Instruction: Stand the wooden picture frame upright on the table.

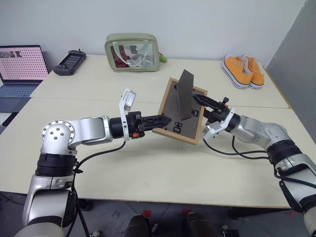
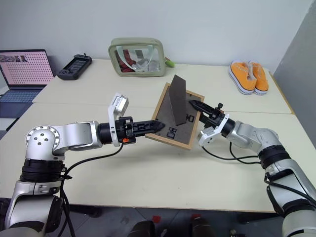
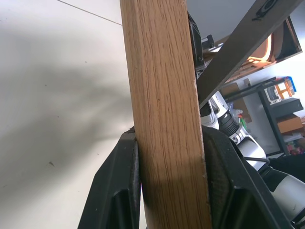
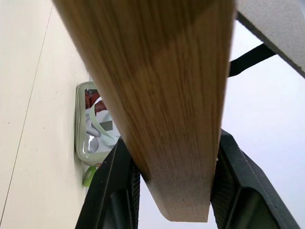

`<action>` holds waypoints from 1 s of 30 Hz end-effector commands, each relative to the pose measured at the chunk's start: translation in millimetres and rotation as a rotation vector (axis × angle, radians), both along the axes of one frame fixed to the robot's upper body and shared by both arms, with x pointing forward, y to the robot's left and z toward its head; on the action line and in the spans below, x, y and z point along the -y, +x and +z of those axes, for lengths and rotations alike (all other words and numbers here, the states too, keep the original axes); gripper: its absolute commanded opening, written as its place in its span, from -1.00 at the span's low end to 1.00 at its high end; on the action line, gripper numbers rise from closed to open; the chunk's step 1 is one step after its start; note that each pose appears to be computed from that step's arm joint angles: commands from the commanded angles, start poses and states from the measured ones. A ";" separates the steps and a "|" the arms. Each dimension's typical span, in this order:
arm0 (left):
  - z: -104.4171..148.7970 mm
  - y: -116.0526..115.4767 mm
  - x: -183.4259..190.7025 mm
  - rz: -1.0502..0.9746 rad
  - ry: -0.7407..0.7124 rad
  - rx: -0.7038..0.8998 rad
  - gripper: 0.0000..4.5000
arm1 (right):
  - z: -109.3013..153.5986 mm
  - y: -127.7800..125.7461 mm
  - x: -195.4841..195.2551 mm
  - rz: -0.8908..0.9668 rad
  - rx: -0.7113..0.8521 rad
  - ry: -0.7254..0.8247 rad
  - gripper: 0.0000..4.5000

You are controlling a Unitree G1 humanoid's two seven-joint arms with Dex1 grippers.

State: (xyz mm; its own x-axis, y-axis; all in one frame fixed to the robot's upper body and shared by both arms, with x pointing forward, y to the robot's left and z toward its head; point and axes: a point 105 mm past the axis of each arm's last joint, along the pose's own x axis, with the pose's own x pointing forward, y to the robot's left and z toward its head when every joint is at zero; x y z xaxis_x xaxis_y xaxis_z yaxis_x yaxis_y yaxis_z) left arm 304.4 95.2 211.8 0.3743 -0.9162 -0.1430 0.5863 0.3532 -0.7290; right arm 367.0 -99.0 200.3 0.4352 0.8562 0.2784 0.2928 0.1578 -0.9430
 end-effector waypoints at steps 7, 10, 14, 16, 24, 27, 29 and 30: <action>6.2 -1.6 1.8 0.017 0.093 0.110 0.18 | 9.1 -2.7 -6.4 0.030 -0.003 -0.002 -0.35; 7.8 -0.9 1.5 0.020 0.082 0.111 0.41 | 9.5 -2.5 -6.7 0.029 -0.005 -0.003 -0.35; 6.8 -0.8 0.7 0.024 0.097 0.123 0.72 | 10.5 -1.9 -7.0 0.027 -0.006 -0.001 -0.35; 7.1 -1.8 -0.9 0.028 0.112 0.149 0.91 | 10.5 -1.3 -6.9 0.025 -0.008 -0.001 -0.35; 29.3 5.5 -33.6 0.220 0.268 0.560 0.96 | 16.1 4.4 -6.0 0.029 -0.090 0.060 -0.35; 35.7 2.8 -49.2 0.296 0.322 0.670 0.96 | 18.7 8.6 -8.2 0.047 -0.210 0.122 -0.35; 39.4 -1.4 -58.9 0.353 0.333 0.708 0.96 | 15.3 13.7 -10.9 0.052 -0.334 0.159 -0.35; 40.2 -3.2 -61.7 0.371 0.335 0.718 0.96 | 13.7 15.5 -11.6 0.055 -0.385 0.175 -0.35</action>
